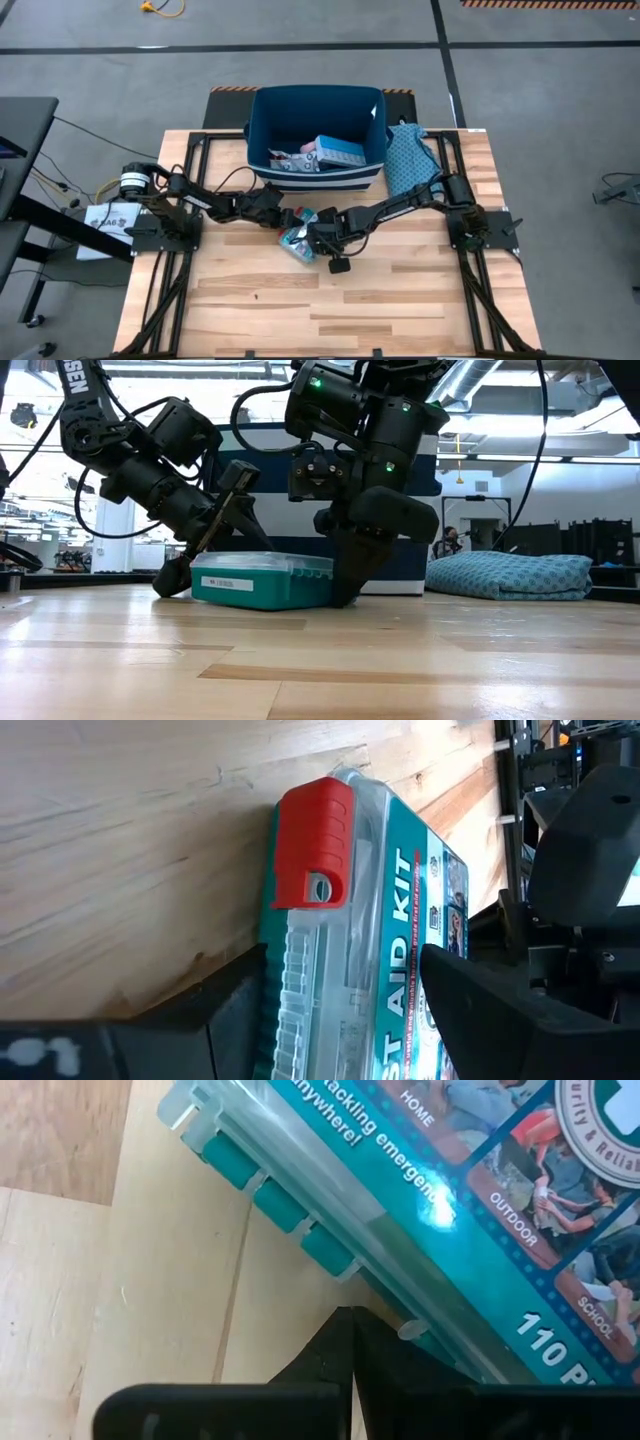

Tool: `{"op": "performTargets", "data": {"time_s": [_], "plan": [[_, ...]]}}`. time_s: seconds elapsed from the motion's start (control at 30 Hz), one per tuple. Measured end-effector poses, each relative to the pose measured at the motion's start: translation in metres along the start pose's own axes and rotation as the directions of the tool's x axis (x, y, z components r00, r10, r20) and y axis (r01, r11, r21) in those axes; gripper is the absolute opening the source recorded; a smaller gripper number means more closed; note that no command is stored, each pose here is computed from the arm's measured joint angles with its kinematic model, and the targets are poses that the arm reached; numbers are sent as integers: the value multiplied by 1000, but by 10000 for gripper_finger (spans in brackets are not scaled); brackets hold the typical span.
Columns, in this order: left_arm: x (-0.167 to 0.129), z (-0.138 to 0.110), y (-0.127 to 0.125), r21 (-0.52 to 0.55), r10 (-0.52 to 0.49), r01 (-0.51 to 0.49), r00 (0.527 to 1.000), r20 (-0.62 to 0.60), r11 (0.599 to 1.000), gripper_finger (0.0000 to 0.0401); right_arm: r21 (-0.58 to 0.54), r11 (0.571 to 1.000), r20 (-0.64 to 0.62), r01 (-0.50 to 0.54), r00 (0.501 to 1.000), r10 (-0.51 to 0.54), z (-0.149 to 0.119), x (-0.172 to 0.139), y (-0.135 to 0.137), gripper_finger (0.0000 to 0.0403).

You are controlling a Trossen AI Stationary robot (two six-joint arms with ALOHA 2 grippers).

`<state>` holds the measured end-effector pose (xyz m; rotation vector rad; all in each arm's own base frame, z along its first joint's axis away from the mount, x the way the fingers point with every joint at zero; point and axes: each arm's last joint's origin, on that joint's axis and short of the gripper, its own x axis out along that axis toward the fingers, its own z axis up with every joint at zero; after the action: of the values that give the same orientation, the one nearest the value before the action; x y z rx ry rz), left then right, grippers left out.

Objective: Pick & place medical supplies in basket/bin

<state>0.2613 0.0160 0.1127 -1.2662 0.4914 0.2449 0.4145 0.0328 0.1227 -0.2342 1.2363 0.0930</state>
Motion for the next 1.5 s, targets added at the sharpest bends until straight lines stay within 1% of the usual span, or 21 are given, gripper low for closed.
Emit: {"op": "performTargets", "data": {"time_s": [0.2,0.3,0.5,0.67,0.8,0.9,1.03,1.13,1.27,1.4,1.5], "plan": [[0,0,0,-5,-6,6,1000,-18,1000,236,2,1000,-2,6,1000,-6,0,0,0,0],[2,0,-2,-8,14,-14,999,-34,1000,236,2,1000,-3,7,1000,-7,0,0,0,0],[2,0,-2,-1,13,-13,999,-37,1000,236,44,999,-27,-3,1000,4,-2,8,-1,0],[2,0,-2,-2,13,-13,999,-37,1000,236,41,999,-40,-8,999,10,-1,10,1,0],[2,0,-2,0,13,-13,999,-41,1000,236,28,1000,-60,-3,998,4,6,3,1,0],[1,0,-3,14,13,-13,999,-44,1000,236,-18,1000,-82,12,997,-13,12,-3,0,0],[0,-2,-1,18,12,-11,999,-47,1000,234,-28,1000,-89,11,996,-14,15,-6,1,0],[-1,-2,0,23,12,-11,999,-49,1000,218,-30,1000,-89,10,996,-13,16,-6,2,0],[-1,-3,-1,32,2,0,997,-71,999,176,-35,999,-101,2,995,-5,15,-7,4,0],[-1,-3,-5,38,-48,51,995,-90,998,135,-47,999,-132,-20,991,14,13,-8,9,0],[-1,-2,-7,43,-79,83,993,-92,996,118,-64,997,-150,-33,988,23,11,-10,14,0]]}}
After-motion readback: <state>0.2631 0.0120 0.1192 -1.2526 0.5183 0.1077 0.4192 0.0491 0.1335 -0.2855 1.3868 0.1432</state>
